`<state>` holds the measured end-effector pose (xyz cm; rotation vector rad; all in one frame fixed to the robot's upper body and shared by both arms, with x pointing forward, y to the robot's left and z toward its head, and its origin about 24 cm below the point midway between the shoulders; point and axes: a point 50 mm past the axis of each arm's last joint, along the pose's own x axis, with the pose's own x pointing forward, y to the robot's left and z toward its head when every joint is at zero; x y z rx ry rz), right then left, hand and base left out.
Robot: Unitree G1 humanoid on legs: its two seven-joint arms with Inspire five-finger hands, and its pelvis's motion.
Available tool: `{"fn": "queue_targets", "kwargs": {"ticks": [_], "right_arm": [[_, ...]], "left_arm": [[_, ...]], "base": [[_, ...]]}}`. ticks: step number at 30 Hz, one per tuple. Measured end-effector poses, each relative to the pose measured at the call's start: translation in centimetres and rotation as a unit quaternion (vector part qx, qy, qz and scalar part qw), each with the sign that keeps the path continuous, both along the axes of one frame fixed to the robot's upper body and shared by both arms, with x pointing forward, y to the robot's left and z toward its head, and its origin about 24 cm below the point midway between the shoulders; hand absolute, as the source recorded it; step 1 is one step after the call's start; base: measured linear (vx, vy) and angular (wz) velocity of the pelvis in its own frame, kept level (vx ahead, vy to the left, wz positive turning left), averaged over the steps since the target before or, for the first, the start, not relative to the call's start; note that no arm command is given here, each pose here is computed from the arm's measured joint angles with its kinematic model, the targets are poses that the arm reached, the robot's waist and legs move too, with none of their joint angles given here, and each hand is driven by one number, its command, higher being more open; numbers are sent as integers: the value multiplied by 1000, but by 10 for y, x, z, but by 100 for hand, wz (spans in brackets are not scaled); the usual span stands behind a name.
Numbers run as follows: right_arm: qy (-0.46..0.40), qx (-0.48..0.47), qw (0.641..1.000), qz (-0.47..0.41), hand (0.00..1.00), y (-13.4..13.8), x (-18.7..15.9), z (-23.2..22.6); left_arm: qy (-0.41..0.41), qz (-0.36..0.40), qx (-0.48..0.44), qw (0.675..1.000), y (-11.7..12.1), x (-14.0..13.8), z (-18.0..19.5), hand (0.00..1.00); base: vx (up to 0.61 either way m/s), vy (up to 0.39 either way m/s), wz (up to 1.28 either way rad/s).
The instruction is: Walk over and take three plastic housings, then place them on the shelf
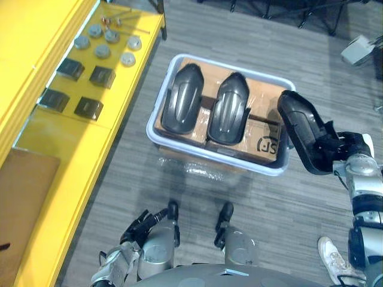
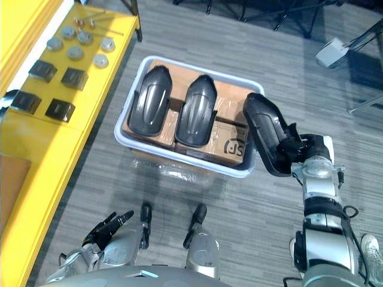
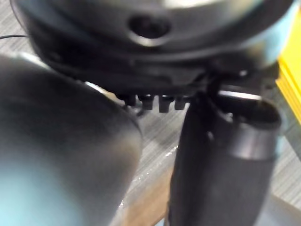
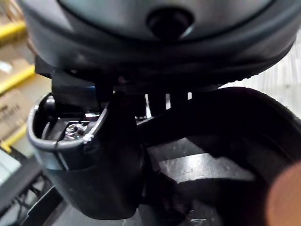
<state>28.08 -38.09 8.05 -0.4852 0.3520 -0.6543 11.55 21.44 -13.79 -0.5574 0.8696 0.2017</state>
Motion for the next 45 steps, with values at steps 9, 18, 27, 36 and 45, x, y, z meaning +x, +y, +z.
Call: {"fn": "queue_targets", "kwargs": {"ticks": [9,18,27,36,45], "right_arm": [[-197,-141,970,22,0,69,-11,26],[-289,-223,927,78,0,106,-5,48],[-332,-218,898,189,0,154,9,54],[-341,-183,892,235,0,189,15,46],[-332,-138,894,269,0,222,15,29]], "left_arm": [[-246,50,31,967,-4,76,78,100],[-473,-22,-49,880,-51,130,180,100],[-420,-120,-149,887,-98,125,172,100],[-429,-138,-178,875,-107,127,177,100],[-433,-151,-202,866,-118,128,181,100]], "base": [[-5,-18,-7],[-20,2,5],[0,-8,-3],[-59,-9,1],[0,0,0]]}}
